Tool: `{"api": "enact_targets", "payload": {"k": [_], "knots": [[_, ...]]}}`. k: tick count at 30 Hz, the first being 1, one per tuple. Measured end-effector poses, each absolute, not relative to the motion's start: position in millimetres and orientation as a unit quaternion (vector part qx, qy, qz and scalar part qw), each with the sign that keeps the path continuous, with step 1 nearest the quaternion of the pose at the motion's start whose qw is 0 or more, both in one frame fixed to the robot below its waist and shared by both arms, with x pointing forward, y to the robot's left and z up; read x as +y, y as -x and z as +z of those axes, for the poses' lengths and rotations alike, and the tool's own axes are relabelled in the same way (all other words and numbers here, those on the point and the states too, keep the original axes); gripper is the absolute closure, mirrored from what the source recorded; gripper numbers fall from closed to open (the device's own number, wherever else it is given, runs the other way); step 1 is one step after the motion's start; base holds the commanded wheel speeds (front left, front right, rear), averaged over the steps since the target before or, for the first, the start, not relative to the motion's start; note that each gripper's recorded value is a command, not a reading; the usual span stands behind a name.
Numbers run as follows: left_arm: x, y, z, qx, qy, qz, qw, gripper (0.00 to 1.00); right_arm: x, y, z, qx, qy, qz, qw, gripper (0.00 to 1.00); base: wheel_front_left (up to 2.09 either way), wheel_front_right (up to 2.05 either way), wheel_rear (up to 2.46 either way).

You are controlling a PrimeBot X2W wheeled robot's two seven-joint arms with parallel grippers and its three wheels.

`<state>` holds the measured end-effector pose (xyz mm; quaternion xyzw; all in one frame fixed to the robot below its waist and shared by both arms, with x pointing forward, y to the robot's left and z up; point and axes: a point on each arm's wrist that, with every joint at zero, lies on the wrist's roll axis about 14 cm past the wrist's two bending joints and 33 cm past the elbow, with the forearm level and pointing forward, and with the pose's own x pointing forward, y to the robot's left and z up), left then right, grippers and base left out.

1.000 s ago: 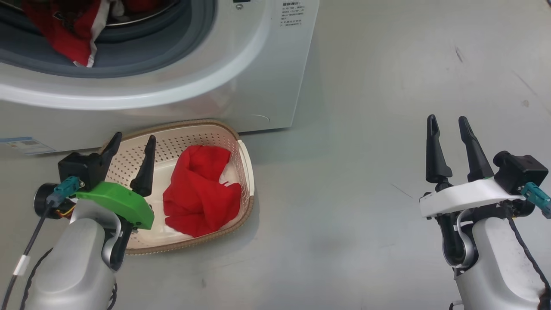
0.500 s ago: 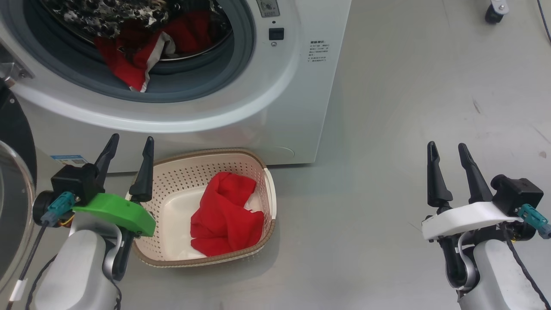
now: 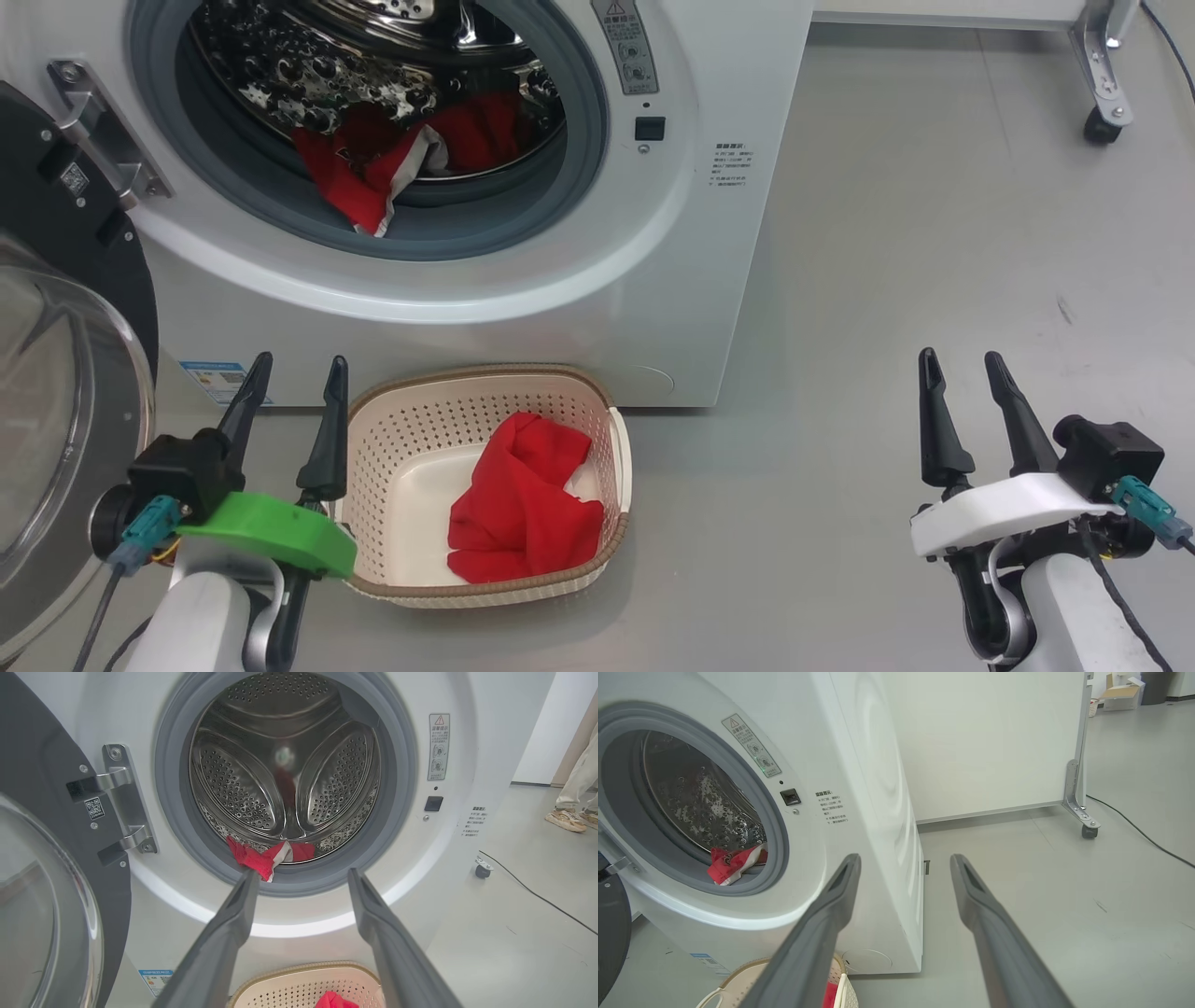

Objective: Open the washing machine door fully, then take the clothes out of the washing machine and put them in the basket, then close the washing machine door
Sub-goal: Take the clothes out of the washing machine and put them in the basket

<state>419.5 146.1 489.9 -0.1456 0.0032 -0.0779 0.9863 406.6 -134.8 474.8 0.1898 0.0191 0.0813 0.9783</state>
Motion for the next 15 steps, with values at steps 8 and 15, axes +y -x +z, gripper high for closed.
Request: {"api": "enact_targets", "payload": {"k": [8,15], "knots": [[152,-407,497,-0.012,0.139,-0.069,0.988,0.00,-128,-403,476,0.019,-0.190,0.091,0.977,0.00,0.00,0.00,0.00],[149,-404,498,-0.014,0.136,-0.074,0.988,0.00,-127,-403,476,0.020,-0.191,0.092,0.977,0.00,0.00,0.00,0.00]]}}
